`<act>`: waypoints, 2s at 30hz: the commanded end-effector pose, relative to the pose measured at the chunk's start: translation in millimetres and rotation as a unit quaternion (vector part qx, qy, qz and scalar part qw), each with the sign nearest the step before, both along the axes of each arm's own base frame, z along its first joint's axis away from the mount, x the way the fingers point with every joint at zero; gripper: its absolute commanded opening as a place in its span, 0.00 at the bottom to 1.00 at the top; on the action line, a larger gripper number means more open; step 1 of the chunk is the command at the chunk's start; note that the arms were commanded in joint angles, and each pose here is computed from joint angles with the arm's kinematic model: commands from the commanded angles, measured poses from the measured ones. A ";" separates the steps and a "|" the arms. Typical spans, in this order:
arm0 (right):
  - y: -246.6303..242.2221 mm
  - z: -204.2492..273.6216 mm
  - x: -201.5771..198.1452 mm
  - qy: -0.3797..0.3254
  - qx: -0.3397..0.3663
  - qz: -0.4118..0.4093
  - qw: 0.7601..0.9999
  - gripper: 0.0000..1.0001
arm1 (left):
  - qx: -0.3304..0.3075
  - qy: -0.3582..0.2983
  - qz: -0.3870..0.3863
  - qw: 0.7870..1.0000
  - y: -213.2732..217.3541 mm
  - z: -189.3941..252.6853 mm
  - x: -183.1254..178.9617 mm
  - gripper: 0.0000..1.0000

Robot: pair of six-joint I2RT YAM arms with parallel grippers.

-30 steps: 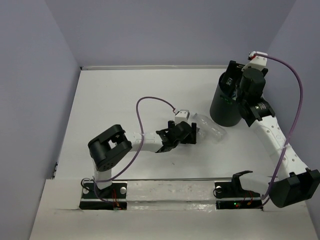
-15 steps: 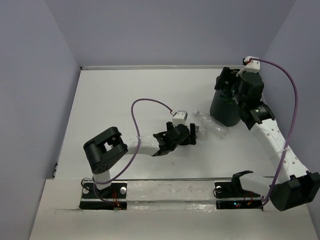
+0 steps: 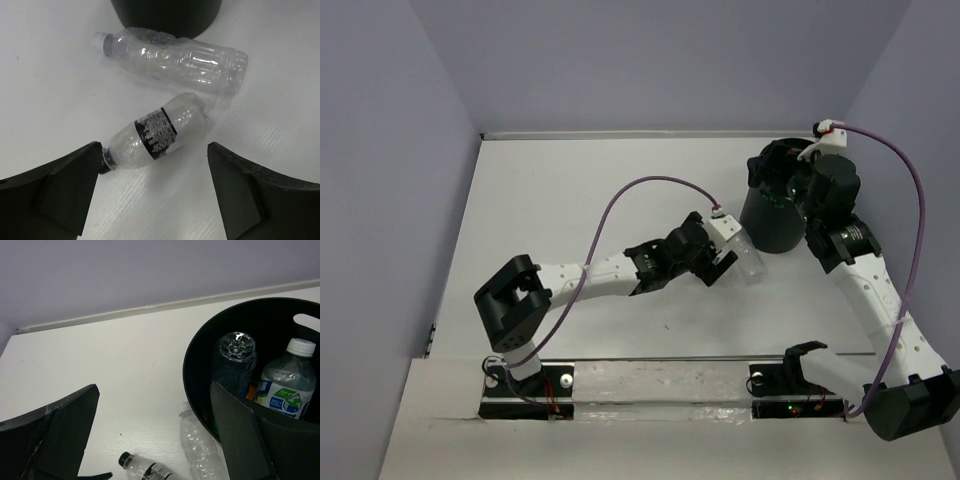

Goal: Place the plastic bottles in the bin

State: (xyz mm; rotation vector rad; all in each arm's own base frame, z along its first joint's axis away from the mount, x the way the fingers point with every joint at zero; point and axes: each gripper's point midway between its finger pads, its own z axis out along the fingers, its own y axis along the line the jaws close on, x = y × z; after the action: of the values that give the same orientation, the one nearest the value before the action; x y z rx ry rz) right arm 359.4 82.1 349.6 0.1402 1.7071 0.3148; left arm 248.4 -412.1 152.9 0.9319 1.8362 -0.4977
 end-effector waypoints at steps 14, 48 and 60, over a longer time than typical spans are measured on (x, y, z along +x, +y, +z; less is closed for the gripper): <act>37.7 -32.0 -27.0 0.051 -0.003 0.096 0.994 0.90 | -0.154 0.123 0.106 0.975 16.5 5.5 19.9 0.99; 167.9 -277.5 -39.6 0.351 -0.215 0.229 0.882 0.40 | -0.328 -0.045 0.269 0.905 266.4 206.2 -49.8 0.99; -6.6 70.7 57.6 -0.037 -0.115 -0.126 0.985 0.37 | -0.326 -0.054 0.252 0.909 271.0 193.3 -56.7 0.99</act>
State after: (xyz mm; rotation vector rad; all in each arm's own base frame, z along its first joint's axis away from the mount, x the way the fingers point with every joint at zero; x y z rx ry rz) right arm 392.3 199.0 301.3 -0.2239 1.9591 0.1540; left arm 190.8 -143.3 350.7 -0.0044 1.5625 -0.6831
